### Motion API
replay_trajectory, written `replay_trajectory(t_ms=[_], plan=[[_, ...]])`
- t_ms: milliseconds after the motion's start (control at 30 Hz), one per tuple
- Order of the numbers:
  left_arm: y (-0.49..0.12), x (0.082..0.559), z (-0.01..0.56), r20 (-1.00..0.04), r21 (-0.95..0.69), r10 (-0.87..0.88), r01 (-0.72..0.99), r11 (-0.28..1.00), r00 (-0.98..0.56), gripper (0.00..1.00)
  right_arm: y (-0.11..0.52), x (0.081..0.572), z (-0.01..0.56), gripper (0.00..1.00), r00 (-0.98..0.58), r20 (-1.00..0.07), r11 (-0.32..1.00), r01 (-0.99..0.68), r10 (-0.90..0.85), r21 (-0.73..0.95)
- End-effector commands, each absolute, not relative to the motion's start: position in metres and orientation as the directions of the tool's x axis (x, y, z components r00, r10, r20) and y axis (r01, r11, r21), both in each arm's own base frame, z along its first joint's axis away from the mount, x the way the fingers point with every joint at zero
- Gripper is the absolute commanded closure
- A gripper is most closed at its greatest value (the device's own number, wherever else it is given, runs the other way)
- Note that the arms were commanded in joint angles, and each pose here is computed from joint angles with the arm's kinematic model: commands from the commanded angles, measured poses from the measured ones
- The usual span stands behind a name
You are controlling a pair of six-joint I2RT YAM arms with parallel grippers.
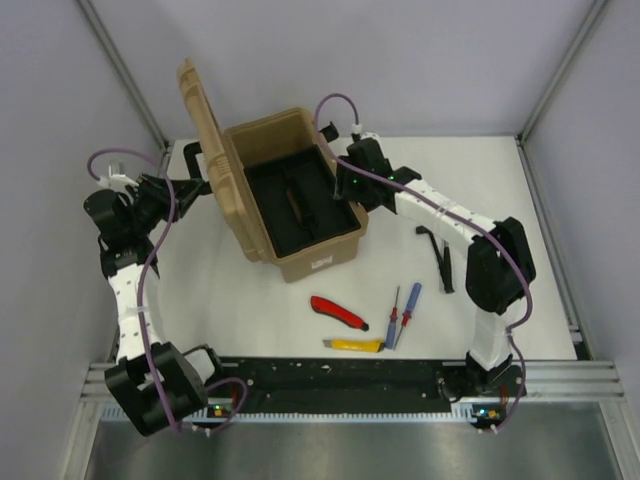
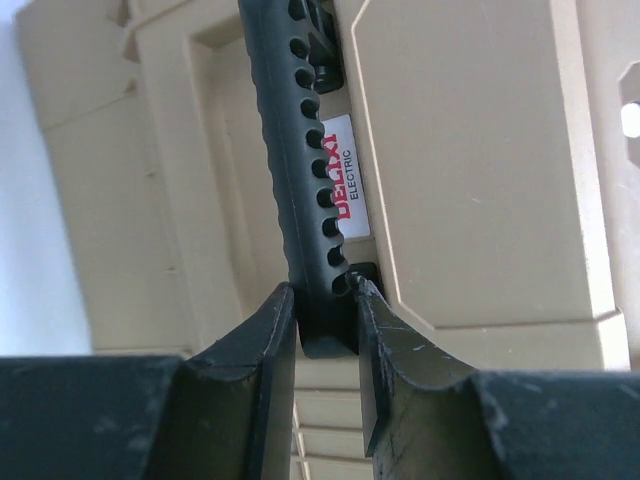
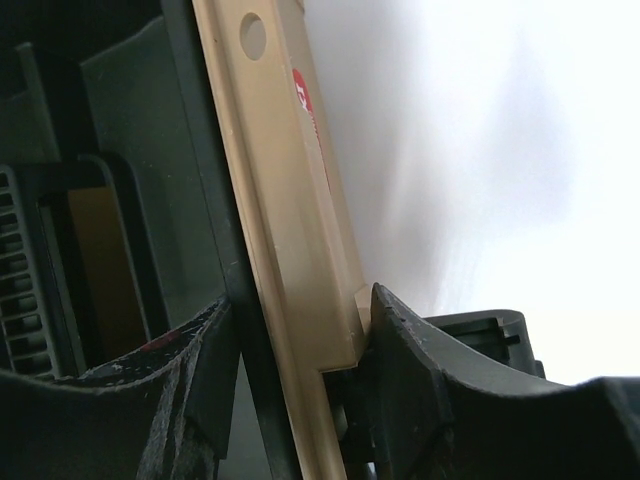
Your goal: Pack the tool kit
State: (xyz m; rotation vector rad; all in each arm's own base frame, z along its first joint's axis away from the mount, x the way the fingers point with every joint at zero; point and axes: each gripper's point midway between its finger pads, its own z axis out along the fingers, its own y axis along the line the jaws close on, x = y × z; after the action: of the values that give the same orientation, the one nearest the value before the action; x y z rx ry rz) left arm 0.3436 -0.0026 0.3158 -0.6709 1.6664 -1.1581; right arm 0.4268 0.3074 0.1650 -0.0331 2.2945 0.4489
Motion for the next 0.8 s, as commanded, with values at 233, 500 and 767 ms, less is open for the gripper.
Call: replay_trajectory(t_ms=[233, 500, 767], plan=[[0.007, 0.348, 0.318, -0.511, -0.859, -0.786, 0.158, 0.488, -0.349, 1.0, 0.182, 0.441, 0.133, 0.47, -0.714, -0.666, 0.976, 0.186, 0.216, 0.116], [0.013, 0.348, 0.322, -0.519, -0.85, -0.785, 0.104, 0.516, -0.338, 0.75, 0.198, 0.448, 0.158, 0.35, -0.703, -0.682, 0.978, 0.112, 0.202, 0.173], [0.029, 0.334, 0.326, -0.559, -0.795, -0.776, -0.075, 0.602, -0.293, 0.32, 0.208, 0.452, 0.189, 0.25, -0.675, -0.713, 0.976, 0.047, 0.189, 0.214]])
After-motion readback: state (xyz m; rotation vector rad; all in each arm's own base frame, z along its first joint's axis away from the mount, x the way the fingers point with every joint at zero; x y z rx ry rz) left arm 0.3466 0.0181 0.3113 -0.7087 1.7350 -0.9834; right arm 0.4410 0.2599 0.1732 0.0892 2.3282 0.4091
